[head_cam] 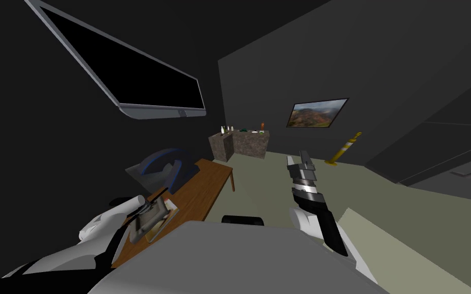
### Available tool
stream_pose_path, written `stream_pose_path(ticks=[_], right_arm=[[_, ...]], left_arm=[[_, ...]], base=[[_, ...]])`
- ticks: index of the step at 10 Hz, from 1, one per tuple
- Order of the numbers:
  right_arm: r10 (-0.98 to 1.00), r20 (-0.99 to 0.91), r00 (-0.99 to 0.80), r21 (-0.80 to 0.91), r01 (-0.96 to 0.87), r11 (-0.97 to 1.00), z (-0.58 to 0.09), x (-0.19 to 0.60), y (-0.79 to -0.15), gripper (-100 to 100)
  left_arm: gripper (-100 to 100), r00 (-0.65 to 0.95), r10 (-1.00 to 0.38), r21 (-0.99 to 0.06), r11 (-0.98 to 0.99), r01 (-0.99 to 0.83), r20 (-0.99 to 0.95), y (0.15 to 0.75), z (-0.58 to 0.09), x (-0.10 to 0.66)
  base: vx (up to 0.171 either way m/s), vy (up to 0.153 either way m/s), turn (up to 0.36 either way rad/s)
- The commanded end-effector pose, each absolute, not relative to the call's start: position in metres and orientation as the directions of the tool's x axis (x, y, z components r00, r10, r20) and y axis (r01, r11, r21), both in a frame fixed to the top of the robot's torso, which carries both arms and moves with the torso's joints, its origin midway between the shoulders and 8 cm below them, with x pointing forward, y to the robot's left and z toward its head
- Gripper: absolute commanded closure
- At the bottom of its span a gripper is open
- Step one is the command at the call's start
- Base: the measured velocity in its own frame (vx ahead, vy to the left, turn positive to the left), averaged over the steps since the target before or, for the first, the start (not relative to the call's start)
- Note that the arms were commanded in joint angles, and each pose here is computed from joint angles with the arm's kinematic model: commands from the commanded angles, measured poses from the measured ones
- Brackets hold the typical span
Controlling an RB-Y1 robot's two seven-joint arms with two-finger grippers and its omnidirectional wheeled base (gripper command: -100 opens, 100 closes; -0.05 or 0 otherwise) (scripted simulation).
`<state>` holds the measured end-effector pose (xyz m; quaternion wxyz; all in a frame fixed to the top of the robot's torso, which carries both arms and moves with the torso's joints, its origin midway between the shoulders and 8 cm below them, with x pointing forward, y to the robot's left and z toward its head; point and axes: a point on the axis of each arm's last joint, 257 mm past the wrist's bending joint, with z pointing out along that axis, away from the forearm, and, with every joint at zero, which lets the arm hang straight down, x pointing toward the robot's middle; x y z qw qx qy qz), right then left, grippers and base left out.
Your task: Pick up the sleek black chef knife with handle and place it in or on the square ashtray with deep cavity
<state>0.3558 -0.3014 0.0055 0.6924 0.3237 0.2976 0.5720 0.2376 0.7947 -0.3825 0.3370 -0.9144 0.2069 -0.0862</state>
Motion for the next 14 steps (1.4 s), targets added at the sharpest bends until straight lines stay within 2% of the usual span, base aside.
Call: stream_pose_path(ticks=[1, 9, 10, 14], right_arm=[[0.985, -0.042, 0.168, 0.789, -0.599, 0.136, 0.005, 0.356, -0.301, 0], [0.985, -0.042, 0.168, 0.789, -0.599, 0.136, 0.005, 0.356, -0.301, 0], [0.985, -0.042, 0.168, 0.789, -0.599, 0.136, 0.005, 0.356, -0.301, 0], [0.985, -0.042, 0.168, 0.789, -0.599, 0.136, 0.005, 0.356, -0.301, 0]], left_arm=[[-100, 0.902, -0.431, -0.652, -0.689, -0.316, 0.019, 0.804, -0.366, 0.237], [-100, 0.906, -0.423, -0.654, -0.691, -0.308, 0.021, 0.82, -0.332, 0.238], [0, 0.906, -0.422, -0.652, -0.693, -0.308, 0.021, 0.82, -0.332, 0.239], [0, 0.906, -0.423, -0.652, -0.693, -0.308, 0.021, 0.82, -0.332, 0.239]], base=[[-0.017, -0.027, -0.04], [-0.015, -0.025, -0.018], [0.0, 0.0, 0.0], [0.0, 0.0, 0.0]])
